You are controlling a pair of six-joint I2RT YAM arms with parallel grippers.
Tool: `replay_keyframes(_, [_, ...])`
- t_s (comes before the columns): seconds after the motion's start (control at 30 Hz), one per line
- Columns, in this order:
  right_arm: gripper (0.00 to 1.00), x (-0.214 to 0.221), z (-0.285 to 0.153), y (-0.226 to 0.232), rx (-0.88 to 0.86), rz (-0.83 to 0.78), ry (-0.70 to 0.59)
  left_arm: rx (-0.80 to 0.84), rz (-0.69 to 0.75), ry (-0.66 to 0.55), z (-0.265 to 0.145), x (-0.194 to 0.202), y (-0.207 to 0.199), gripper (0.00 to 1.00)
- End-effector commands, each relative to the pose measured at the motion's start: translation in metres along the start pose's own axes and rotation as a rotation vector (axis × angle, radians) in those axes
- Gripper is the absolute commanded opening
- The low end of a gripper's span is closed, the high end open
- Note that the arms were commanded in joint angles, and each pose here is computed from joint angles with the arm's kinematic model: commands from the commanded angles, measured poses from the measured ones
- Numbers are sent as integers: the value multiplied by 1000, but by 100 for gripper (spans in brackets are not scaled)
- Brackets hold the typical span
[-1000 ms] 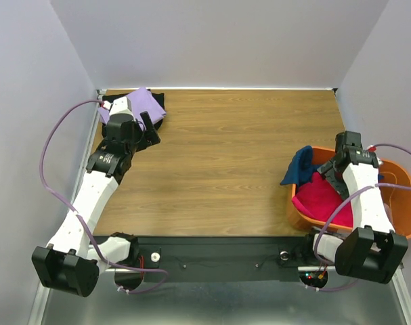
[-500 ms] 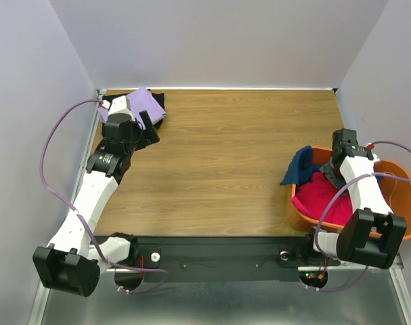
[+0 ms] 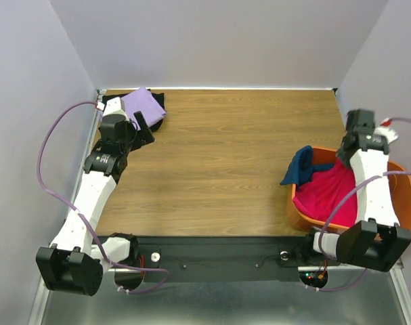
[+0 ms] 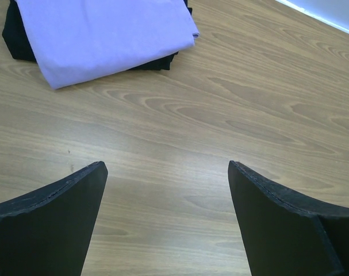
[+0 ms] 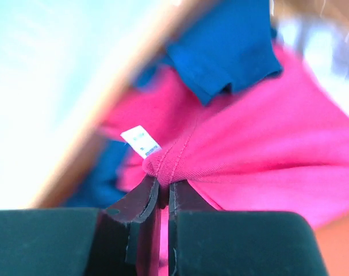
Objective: Fold and stack the t-shirts
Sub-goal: Grab the tshirt from the pile, then move the tshirt to the center of the board
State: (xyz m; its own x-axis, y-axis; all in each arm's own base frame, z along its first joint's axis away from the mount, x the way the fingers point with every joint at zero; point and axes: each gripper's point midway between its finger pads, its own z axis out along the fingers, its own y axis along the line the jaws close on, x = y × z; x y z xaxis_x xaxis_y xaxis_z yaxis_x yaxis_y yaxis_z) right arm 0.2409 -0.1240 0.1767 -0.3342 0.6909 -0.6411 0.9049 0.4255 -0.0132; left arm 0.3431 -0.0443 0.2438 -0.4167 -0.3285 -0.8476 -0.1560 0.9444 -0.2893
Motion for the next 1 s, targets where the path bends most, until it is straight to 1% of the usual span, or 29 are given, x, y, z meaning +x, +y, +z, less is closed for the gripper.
replay_keyframes(0.0, [0,-120,-91,15,-190,114,-327,24,10,-41,0,-12,-3,98])
replay_keyframes(0.03, [0,-134,-104,17,-213,122,-361,25,9,-40,0,-13,-3,99])
replay_keyframes(0.07, [0,-164,-135,23,-281,145,-428,29,10,-40,0,-13,-3,99])
replay_keyframes(0.13, [0,-186,-161,29,-345,175,-475,34,6,-39,1,-14,-4,99])
replay_keyframes(0.23, [1,-220,-203,57,-524,210,-542,43,2,-34,2,-13,-5,98])
replay_keyframes(0.27, [1,-222,-216,73,-625,192,-533,48,-1,-35,1,-13,-7,99])
replay_keyframes(0.33, [0,-234,-240,91,-751,187,-560,51,-1,-31,1,-12,-7,99])
replay_keyframes(0.37, [1,-240,-257,102,-842,187,-579,53,-3,-31,1,-13,-7,99])
replay_keyframes(0.47, [0,-255,-288,122,-987,180,-614,55,-6,-35,-2,-13,-7,98])
replay_keyframes(0.53, [1,-261,-306,128,-1056,169,-636,52,-9,-37,-3,-13,-6,99])
replay_keyframes(0.57, [0,-271,-318,132,-1094,176,-670,53,-11,-34,-4,-12,-6,99])
replay_keyframes(0.6, [0,-269,-333,139,-1170,155,-664,57,-13,-35,-5,-11,-6,99])
replay_keyframes(0.63, [0,-271,-340,143,-1207,157,-666,54,-14,-36,-5,-11,-5,99])
replay_keyframes(0.67, [1,-276,-359,145,-1280,156,-696,56,-15,-36,-5,-11,-6,99])
replay_keyframes(0.7, [0,-277,-367,150,-1332,175,-685,58,-16,-37,-6,-11,-6,99])
replay_keyframes(0.8, [0,-282,-402,156,-1509,197,-712,62,-19,-42,-7,-14,-7,99])
replay_keyframes(0.83, [0,-288,-420,154,-1575,201,-762,65,-20,-46,-7,-15,-8,99])
replay_keyframes(0.87, [1,-281,-433,157,-1648,156,-758,66,-22,-51,-8,-17,-8,99])
replay_keyframes(0.97, [0,-279,-470,158,-1827,103,-777,72,-31,-54,-8,-17,-10,99])
